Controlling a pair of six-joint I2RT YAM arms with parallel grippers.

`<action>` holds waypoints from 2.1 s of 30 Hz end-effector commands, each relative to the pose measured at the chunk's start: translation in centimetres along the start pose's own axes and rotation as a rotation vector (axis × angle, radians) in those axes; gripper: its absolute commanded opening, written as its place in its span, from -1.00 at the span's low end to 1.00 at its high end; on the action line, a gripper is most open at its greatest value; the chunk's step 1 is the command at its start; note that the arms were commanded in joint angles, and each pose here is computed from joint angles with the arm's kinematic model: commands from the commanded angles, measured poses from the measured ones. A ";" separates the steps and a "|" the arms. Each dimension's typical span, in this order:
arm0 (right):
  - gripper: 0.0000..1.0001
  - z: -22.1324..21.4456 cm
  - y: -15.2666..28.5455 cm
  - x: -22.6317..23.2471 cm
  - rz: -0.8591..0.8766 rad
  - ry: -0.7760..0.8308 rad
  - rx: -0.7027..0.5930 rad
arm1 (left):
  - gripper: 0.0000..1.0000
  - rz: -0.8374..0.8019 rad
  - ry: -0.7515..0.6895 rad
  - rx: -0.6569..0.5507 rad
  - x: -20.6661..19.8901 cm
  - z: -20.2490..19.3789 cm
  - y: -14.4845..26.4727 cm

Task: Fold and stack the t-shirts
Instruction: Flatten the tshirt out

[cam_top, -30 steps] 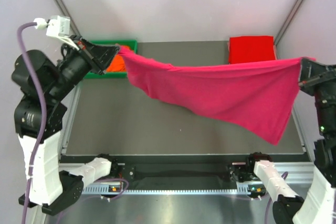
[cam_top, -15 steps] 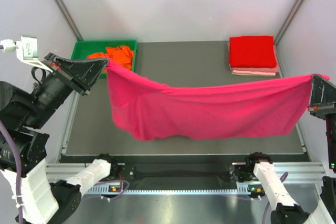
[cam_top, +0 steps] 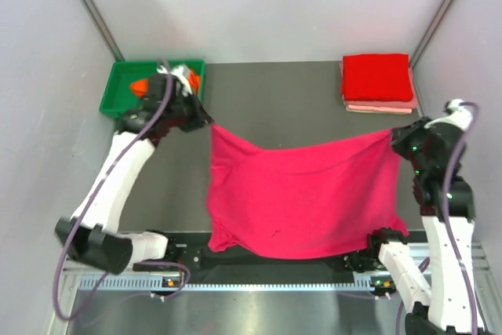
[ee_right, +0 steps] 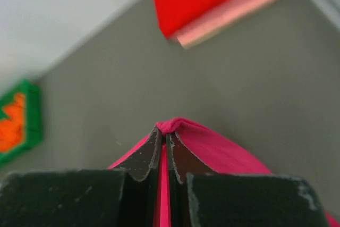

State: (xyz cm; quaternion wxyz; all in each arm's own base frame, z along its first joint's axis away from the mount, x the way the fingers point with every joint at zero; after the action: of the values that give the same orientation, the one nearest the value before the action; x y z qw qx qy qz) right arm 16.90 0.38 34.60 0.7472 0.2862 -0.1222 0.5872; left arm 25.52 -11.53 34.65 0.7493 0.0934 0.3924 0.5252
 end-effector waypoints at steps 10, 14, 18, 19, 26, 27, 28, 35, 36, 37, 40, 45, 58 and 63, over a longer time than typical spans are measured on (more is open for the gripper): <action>-1.00 -4.6 -8.6 -4.3 -0.258 0.015 0.050 | -1.00 0.037 0.058 0.240 3.7 -1.5 -21.2; -1.00 -4.3 -9.7 -4.9 -0.334 0.042 0.042 | -0.82 -0.081 0.025 0.275 1.9 0.1 -25.7; -1.00 -4.7 -10.8 -5.4 -0.353 0.047 0.062 | -0.15 0.011 -0.076 0.245 2.3 1.3 -24.9; -1.00 -4.8 -10.9 -5.5 -0.353 0.047 0.067 | -0.06 0.074 -0.091 0.238 3.0 1.2 -24.4; -1.00 -5.1 -11.5 -4.6 -0.271 0.025 0.090 | -0.11 0.223 -0.031 0.402 7.9 -4.3 -22.9; -1.00 -5.0 -11.6 -4.5 -0.267 0.026 0.090 | -0.13 0.170 -0.010 0.462 7.9 -5.5 -22.8; -1.00 -4.7 -11.5 -4.4 -0.259 0.030 0.088 | -0.15 0.159 -0.002 0.488 7.9 -6.0 -22.7; -1.00 -4.3 -10.7 -3.9 -0.226 0.030 0.083 | -0.04 0.195 -0.019 0.546 8.5 -8.7 -19.6; -1.00 -4.3 -10.7 -3.8 -0.220 0.029 0.083 | -0.02 0.213 -0.020 0.564 8.9 -9.5 -19.2; -1.00 -4.4 -10.6 -3.9 -0.221 0.030 0.087 | 0.00 0.203 -0.016 0.568 8.9 -9.9 -18.8; -1.00 -4.8 -10.7 -4.0 -0.220 0.026 0.104 | -0.12 0.121 0.030 0.605 8.6 -11.8 -18.1; -1.00 -4.4 -10.3 -4.5 -0.291 0.043 0.114 | -1.00 0.094 0.010 0.587 6.7 -11.9 -16.2; -1.00 -4.1 -9.4 -4.6 -0.289 0.046 0.130 | -1.00 0.463 -0.193 0.438 4.1 -9.7 -10.8; -1.00 -4.9 -9.3 -4.9 -0.277 0.068 0.176 | -1.00 0.436 -0.154 0.556 4.5 -15.8 -9.6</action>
State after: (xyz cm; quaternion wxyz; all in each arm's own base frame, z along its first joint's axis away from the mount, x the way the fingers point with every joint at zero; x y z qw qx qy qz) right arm 23.84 -2.01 24.32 0.7987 0.3599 0.0015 0.4822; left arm 24.99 -16.74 17.17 0.6214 0.3998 0.4123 0.5330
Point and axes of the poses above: each gripper's point midway between its finger pads, its own y axis back along the fingers, its own x axis along the line the jaws close on, z = x × y, the point moved 8 cm from there along y, back along the fingers, and after that the axes turned 3 degrees about -y, right-handed, at the moved point
